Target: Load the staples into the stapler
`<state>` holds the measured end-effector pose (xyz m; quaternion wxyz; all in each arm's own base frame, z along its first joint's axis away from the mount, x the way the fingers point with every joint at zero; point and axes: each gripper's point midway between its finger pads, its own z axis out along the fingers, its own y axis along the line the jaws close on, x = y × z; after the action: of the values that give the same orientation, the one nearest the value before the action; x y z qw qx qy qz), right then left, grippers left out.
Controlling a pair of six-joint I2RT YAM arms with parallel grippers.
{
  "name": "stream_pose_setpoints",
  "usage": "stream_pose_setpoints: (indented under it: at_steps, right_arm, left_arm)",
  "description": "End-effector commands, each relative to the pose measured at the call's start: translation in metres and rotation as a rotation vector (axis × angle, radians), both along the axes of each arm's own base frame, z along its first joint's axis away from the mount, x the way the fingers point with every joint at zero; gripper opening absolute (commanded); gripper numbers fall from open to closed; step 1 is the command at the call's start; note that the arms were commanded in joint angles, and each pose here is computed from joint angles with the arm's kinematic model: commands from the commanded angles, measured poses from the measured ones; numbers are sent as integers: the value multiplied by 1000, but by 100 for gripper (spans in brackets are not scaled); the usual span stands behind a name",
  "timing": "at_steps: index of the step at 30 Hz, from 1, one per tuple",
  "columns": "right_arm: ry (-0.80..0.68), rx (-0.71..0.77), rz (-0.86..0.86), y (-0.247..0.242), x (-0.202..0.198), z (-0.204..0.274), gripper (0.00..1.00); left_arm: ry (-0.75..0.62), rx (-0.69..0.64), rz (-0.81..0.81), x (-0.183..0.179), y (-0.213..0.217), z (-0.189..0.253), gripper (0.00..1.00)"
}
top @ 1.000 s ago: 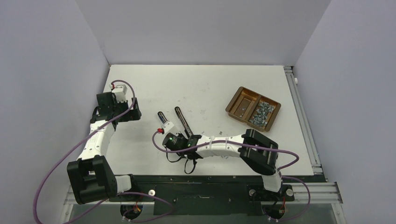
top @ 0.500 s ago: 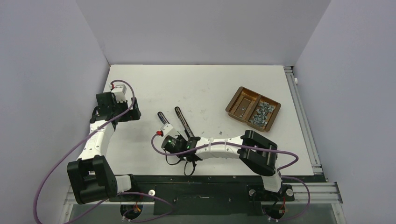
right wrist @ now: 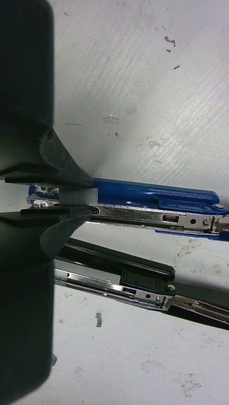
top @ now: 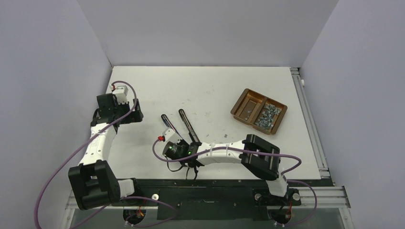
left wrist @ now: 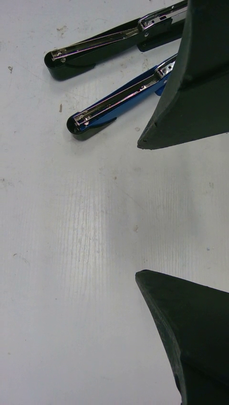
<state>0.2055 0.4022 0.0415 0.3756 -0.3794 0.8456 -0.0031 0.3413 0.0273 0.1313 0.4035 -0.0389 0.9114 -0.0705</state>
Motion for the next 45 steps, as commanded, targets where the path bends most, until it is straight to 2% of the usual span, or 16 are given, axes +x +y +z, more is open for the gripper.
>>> stream_pose_setpoints:
  at_steps: [1, 8, 20, 29, 34, 39, 45]
  right_arm:
    - [3, -32, -5, -2, -6, -6, 9]
    - [-11, 28, 5, 6, -4, 13, 9]
    - [-37, 203, 2, 25, 6, 76, 9]
    - [-39, 283, -85, 0, 37, 101, 9]
    - [-18, 293, -197, -47, 65, 91, 9]
    - [35, 289, -311, -94, 81, 60, 9]
    - [86, 287, -354, -111, 80, 29, 9]
  left_arm:
    - [-82, 6, -4, 10, 3, 29, 96]
    - [-83, 1, -6, 10, 3, 30, 96]
    - [-88, 2, -7, 9, 3, 33, 96]
    - [-90, 1, -11, 11, 2, 35, 96]
    - [-91, 0, -19, 12, 2, 36, 96]
    - [-89, 4, -30, 13, 1, 36, 96]
    - [-85, 1, -34, 14, 1, 35, 96]
